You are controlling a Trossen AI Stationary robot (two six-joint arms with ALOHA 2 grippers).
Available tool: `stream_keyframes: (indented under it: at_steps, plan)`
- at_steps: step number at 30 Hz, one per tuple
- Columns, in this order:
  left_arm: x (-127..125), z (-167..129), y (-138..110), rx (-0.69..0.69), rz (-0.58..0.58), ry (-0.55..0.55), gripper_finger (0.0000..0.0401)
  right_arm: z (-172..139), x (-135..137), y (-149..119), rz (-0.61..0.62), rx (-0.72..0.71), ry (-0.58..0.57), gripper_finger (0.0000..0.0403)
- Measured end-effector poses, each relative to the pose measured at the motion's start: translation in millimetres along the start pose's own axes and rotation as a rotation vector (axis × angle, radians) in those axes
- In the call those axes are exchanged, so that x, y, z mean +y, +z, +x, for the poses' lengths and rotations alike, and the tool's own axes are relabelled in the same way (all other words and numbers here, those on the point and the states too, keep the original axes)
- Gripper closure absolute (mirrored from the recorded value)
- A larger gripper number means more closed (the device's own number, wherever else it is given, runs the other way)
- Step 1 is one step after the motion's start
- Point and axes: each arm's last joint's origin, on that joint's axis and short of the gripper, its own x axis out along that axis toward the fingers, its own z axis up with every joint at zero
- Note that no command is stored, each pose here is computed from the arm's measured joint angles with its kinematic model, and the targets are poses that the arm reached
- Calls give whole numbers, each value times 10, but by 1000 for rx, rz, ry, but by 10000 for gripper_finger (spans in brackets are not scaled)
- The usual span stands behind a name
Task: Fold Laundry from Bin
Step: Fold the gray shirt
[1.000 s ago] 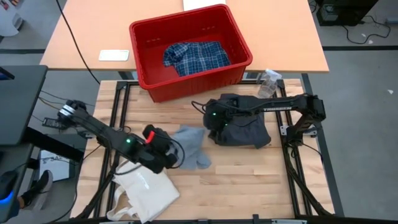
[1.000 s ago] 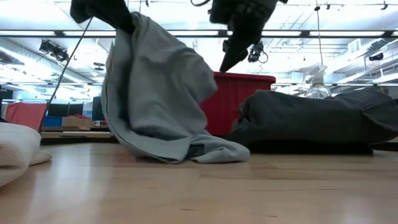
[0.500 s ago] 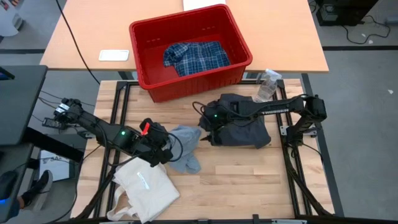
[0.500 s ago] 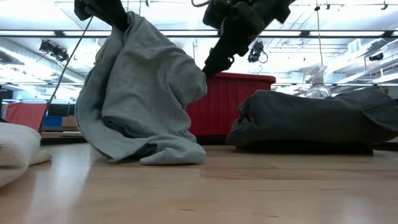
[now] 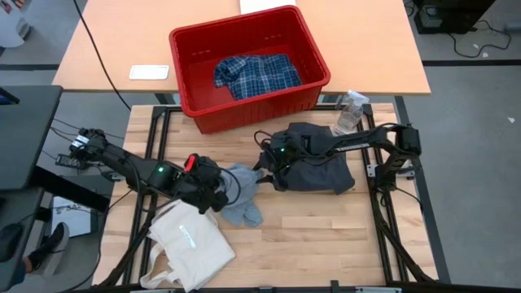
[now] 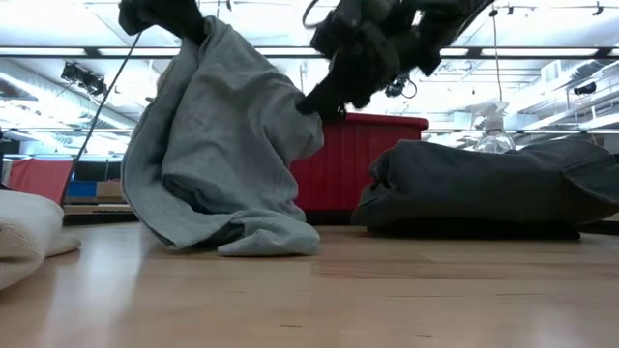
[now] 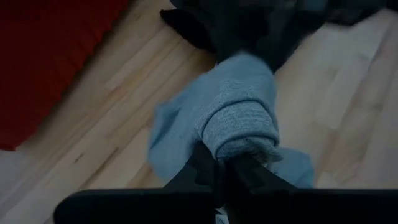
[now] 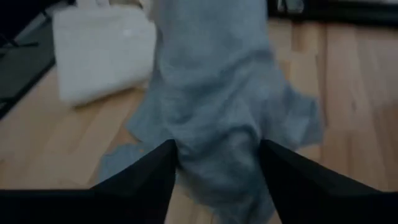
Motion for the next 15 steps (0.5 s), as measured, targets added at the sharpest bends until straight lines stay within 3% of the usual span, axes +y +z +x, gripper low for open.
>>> stream_keyframes:
  at_steps: [7, 9, 12, 15]
  plan:
    - [-11, -36, 55, -18, -33, -62, 393, 147, -45, -98, 64, 25, 11, 212]
    - [-5, -41, 56, -18, -29, -63, 393, 143, -46, -95, 76, 24, 10, 252]
    - [12, -29, 68, -17, -17, -54, 393, 124, -33, -85, 96, 33, 33, 362]
    - [38, 2, 96, -2, -70, -54, 392, 87, 1, -10, 153, 97, 40, 387]
